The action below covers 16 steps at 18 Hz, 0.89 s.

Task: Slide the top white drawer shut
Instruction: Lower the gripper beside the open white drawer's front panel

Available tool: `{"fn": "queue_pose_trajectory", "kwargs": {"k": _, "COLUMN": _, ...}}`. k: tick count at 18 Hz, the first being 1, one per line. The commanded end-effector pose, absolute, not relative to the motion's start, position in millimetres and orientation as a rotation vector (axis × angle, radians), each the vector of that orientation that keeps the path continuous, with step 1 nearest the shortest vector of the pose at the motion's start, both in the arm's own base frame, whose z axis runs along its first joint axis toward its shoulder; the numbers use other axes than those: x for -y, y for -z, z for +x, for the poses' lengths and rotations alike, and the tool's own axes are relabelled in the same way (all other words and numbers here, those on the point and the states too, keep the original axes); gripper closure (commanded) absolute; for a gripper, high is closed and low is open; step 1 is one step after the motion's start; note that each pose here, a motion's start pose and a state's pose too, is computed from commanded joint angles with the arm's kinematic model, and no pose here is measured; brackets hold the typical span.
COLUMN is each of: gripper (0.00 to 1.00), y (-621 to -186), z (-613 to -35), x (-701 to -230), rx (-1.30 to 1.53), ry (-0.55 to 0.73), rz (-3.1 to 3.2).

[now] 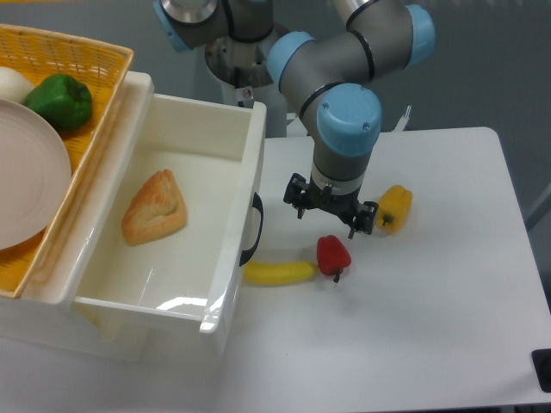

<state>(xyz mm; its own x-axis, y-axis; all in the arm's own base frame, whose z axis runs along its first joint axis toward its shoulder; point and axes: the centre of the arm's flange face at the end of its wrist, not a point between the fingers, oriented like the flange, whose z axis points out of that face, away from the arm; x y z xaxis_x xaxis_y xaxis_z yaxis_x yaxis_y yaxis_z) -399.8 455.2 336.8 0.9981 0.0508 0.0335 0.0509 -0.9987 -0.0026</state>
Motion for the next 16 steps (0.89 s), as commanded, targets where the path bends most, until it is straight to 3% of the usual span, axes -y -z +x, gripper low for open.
{"fn": "queue_pose_trajectory", "kwargs": {"k": 10, "gripper": 0.00, "y": -319, "z": -409, "x": -464, "rx": 0.283, "ry": 0.070, "rz": -3.114}}
{"fn": "queue_pose_trajectory", "kwargs": {"k": 16, "gripper": 0.00, "y": -310, "z": -412, "x": -471, "rx": 0.468, "ry": 0.185, "rz": -3.031}}
